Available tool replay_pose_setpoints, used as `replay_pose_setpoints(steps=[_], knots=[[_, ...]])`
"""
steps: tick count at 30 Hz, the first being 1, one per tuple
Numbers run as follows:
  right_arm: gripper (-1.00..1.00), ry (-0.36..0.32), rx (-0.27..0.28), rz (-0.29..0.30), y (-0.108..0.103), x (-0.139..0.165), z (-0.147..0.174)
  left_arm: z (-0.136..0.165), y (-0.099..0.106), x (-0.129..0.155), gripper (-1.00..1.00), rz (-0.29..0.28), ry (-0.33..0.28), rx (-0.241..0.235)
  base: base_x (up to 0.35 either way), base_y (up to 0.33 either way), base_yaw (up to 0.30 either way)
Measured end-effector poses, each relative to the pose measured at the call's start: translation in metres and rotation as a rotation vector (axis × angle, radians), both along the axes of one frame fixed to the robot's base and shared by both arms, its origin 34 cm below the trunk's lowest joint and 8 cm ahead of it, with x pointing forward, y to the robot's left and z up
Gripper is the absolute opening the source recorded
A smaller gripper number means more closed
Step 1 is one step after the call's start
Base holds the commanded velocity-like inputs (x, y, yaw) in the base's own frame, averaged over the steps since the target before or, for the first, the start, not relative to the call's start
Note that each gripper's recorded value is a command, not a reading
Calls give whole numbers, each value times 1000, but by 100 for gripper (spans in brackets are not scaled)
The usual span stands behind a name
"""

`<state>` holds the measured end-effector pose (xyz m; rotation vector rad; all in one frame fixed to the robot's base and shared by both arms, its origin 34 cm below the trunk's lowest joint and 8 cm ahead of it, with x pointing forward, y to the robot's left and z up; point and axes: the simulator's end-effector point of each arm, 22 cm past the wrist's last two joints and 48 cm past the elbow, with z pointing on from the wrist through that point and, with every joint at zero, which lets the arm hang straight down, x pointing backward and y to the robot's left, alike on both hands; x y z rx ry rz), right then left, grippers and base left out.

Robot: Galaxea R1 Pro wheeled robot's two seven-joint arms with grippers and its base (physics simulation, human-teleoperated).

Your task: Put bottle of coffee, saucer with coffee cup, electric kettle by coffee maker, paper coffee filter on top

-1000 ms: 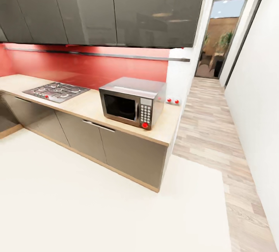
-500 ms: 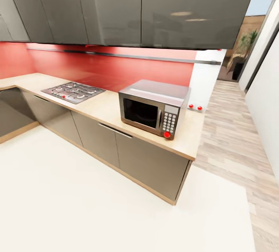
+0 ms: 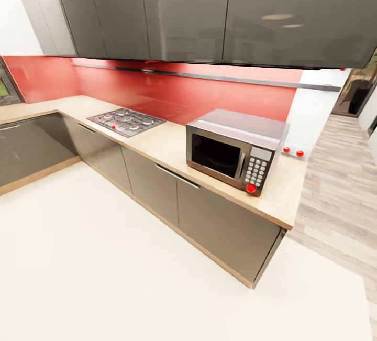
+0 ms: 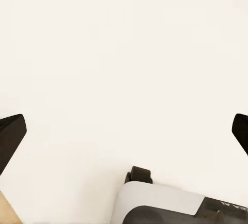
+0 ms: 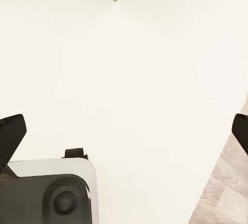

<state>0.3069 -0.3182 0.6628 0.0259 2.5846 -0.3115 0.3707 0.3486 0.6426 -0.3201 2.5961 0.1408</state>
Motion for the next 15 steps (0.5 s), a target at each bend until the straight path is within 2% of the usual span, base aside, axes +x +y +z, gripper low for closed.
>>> replay_pose_setpoints(steps=[15], knots=[[100, 0, 0, 0, 0, 0, 0, 0, -2, 0, 100, 14, -4, -5, 0, 0, 278]])
